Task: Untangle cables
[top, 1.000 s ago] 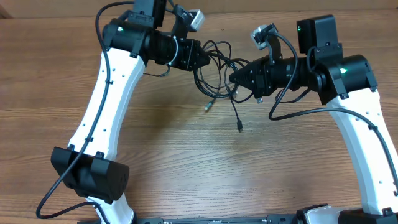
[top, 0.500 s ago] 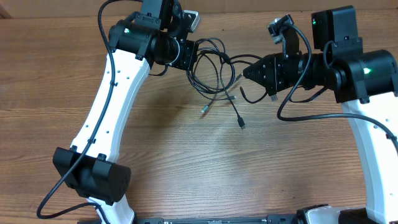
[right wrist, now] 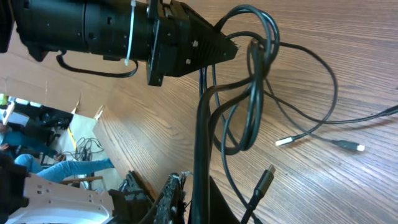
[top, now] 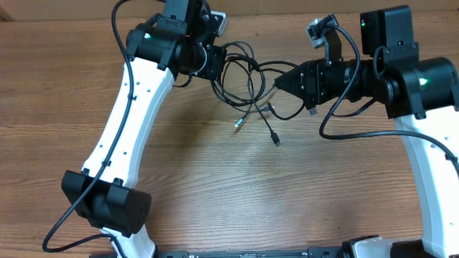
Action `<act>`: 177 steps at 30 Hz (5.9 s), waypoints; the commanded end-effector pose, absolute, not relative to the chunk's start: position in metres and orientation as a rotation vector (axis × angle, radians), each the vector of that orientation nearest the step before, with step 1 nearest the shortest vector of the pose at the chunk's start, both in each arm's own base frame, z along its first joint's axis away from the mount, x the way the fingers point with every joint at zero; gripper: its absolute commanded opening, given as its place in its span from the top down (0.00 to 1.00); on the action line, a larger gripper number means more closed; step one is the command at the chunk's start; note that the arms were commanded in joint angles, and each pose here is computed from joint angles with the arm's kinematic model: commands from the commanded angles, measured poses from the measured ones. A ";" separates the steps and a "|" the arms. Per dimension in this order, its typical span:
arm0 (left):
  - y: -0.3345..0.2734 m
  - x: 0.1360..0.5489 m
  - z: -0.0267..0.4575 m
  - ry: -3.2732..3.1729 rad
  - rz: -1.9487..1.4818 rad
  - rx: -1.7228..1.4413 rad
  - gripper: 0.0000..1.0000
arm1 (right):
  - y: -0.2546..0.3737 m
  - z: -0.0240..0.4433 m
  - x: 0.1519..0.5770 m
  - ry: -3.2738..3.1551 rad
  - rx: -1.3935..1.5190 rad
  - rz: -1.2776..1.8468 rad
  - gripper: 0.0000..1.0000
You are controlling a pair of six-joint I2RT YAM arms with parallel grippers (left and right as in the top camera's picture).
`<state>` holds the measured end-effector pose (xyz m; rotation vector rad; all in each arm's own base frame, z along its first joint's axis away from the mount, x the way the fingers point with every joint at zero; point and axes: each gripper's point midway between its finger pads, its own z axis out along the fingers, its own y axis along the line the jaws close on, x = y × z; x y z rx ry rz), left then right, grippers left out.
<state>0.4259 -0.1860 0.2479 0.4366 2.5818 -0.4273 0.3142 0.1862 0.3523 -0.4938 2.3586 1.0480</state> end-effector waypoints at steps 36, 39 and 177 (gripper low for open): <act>-0.202 0.421 0.240 2.606 -0.221 0.111 0.96 | 0.196 0.408 0.356 2.223 -0.073 1.256 0.96; -0.207 0.415 0.237 2.634 -0.267 0.129 0.95 | 0.186 0.395 0.373 2.257 0.064 1.170 0.96; -0.217 0.394 0.382 1.970 -1.759 0.636 0.96 | 0.178 0.219 0.415 2.272 -0.792 0.944 0.05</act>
